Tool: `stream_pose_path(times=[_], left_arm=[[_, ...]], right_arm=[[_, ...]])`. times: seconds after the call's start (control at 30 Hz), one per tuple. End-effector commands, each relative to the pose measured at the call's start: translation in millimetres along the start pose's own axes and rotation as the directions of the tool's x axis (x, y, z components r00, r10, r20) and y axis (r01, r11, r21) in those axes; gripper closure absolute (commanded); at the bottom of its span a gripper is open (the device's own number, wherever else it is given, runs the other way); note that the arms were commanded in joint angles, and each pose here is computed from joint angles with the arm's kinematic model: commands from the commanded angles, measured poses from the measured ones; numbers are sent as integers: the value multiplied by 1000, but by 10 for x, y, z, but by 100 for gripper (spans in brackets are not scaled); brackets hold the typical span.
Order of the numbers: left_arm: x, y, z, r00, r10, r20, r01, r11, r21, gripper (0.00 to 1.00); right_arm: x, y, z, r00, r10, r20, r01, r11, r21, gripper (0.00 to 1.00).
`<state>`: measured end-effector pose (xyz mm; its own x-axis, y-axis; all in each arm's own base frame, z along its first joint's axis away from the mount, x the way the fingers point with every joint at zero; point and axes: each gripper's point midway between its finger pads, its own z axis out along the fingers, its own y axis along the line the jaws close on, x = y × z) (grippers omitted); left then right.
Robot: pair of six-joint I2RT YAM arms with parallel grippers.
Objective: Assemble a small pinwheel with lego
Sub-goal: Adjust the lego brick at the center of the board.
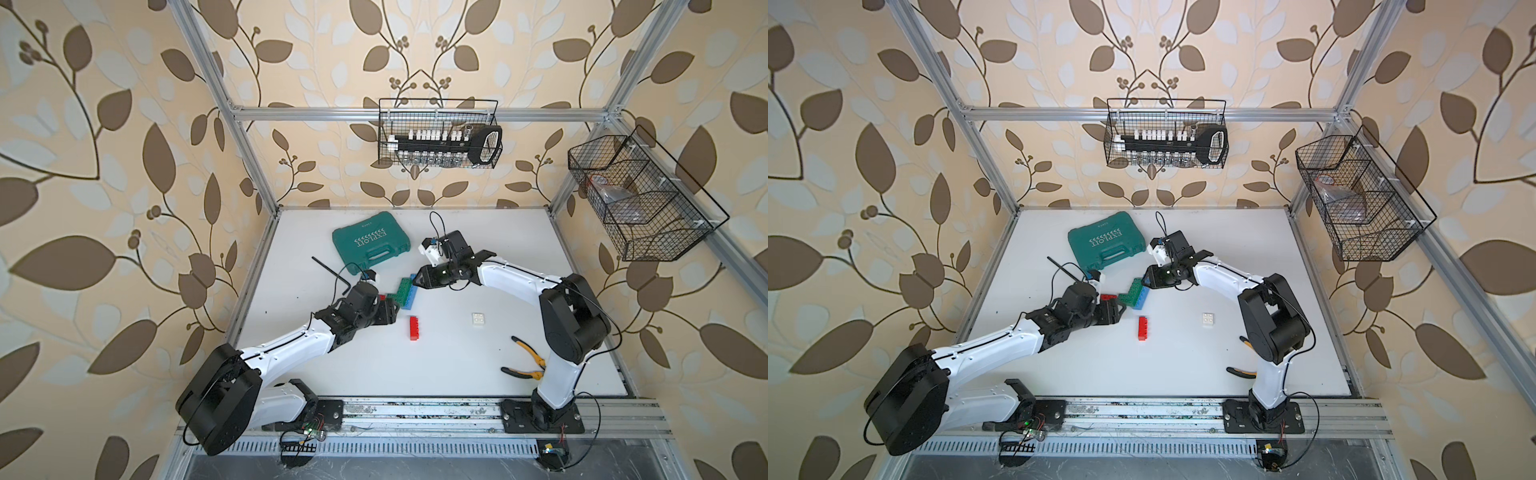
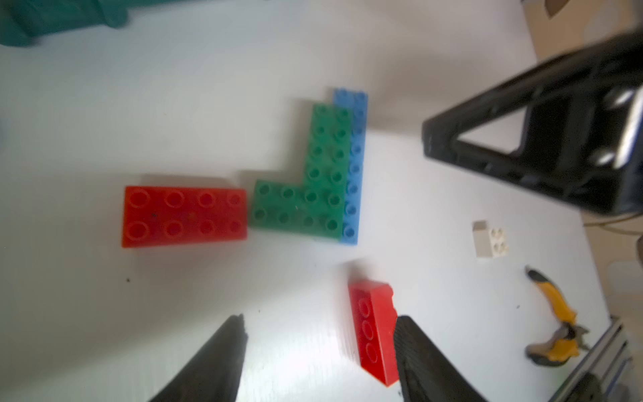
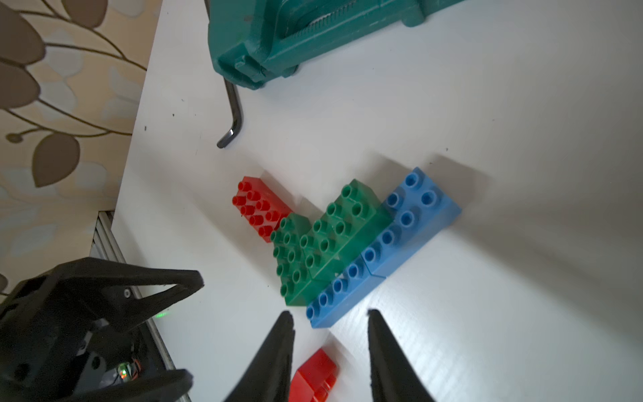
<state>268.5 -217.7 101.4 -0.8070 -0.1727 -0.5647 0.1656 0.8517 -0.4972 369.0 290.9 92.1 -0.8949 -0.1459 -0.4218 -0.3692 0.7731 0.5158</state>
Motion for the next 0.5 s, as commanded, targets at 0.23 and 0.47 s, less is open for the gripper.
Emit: stream_pose_path(times=[0.23, 0.47], left_arm=[[83, 78, -26, 995, -80, -53, 80, 997, 12, 27], [93, 50, 135, 993, -77, -85, 79, 997, 14, 25]], right_arm=[[142, -38, 286, 996, 13, -86, -15, 1000, -25, 72], [227, -98, 398, 994, 53, -92, -55, 998, -18, 74]])
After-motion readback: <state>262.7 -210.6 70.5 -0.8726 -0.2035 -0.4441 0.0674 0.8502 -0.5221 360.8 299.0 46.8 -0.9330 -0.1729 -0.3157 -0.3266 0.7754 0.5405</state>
